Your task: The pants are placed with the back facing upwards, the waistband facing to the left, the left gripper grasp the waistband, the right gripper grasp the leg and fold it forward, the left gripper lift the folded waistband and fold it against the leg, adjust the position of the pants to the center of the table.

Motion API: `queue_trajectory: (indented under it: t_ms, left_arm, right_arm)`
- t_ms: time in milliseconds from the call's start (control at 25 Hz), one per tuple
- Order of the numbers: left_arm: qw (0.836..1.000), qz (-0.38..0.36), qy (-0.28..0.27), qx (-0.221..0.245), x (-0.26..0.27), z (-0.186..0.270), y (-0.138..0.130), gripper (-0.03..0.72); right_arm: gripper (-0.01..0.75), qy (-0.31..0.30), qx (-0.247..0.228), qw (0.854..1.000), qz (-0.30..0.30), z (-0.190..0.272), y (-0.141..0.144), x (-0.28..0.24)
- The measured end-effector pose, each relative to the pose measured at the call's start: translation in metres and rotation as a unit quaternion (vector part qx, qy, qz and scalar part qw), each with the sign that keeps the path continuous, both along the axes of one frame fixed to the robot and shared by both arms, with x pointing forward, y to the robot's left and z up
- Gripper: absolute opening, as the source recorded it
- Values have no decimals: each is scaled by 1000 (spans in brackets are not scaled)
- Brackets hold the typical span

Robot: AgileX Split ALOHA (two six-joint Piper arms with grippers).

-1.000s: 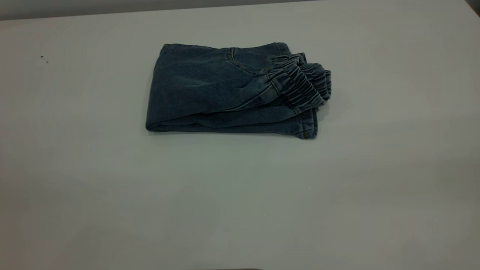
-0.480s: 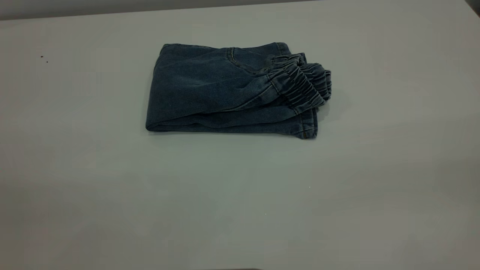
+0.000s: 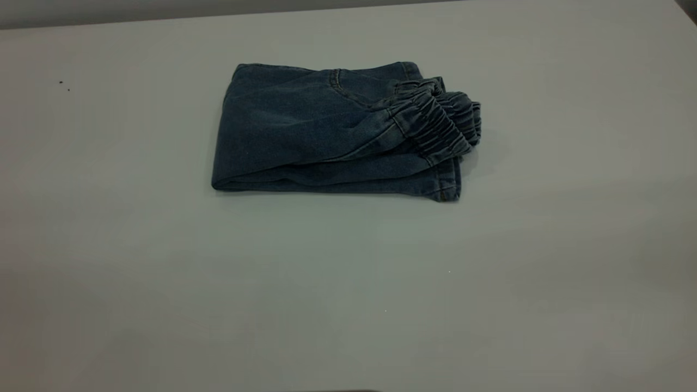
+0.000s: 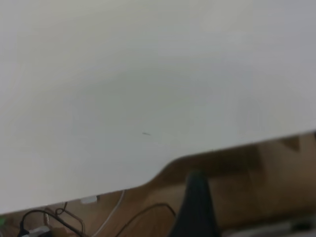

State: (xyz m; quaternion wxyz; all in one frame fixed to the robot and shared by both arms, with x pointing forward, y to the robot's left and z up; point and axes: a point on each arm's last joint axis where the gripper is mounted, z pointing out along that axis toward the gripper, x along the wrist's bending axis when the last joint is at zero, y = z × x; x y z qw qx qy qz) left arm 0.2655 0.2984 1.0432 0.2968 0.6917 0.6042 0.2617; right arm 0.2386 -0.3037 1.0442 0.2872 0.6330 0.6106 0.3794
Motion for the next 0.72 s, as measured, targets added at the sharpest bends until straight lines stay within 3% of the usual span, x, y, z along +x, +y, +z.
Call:
queue_trajectory:
  t_ms: [120, 360, 720]
  left_arm:
    - [999, 32, -36, -3, -11, 2, 3, 534]
    - [993, 42, -108, -10, -34, 1, 4, 534]
    - [993, 47, -112, -10, -36, 1, 4, 534]
  right_arm:
    - [467, -18, 3, 999, -31, -1, -1, -7]
    - [467, -15, 10, 999, -30, -1, 1, -8]
    - [467, -15, 10, 999, -29, -1, 1, -8]
